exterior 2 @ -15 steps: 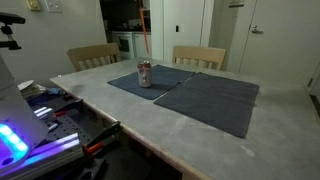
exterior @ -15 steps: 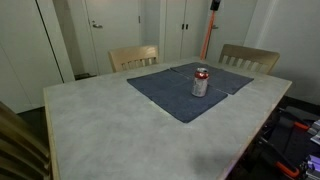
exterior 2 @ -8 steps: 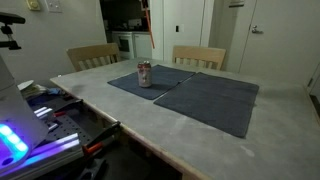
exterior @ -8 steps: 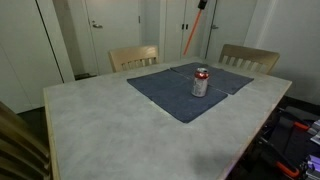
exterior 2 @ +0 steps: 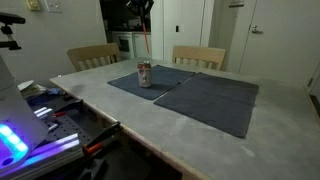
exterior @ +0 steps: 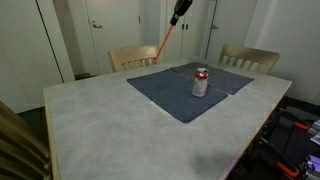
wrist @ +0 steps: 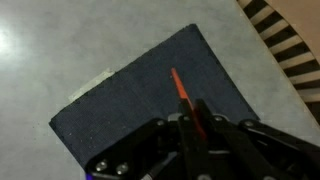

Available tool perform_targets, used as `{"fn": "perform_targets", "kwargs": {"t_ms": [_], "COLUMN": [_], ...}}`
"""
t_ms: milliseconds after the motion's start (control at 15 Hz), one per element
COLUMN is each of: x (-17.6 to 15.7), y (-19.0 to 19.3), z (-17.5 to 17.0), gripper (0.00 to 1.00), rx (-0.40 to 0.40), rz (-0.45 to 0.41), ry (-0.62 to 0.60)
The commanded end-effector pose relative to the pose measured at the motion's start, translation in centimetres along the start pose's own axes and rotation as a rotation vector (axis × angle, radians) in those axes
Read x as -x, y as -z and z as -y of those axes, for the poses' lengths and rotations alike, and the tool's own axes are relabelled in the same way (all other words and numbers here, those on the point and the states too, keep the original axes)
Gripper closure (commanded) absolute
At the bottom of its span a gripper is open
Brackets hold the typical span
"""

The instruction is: Put the straw in the can and then put it back on the table again

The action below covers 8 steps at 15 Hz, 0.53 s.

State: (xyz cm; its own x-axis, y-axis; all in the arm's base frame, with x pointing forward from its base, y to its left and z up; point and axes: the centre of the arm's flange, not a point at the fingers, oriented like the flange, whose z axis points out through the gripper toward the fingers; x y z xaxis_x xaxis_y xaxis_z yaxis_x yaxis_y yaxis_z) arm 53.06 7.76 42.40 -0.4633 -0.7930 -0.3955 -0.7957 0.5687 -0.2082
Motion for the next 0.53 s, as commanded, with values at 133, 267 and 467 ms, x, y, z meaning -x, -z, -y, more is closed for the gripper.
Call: {"fn": "perform_targets", "kwargs": {"t_ms": [133, 267, 467], "x": [2.1, 1.4, -0.3], "y": [-5.6, -6.4, -7.0], "z": [2.1, 2.4, 2.0], "gripper": [0.98, 0.98, 0.98], "rx": [0.053, 0.048, 0.022], "rz": [0.081, 0.055, 0.029], "ry": [0.067, 0.046, -0.014]}}
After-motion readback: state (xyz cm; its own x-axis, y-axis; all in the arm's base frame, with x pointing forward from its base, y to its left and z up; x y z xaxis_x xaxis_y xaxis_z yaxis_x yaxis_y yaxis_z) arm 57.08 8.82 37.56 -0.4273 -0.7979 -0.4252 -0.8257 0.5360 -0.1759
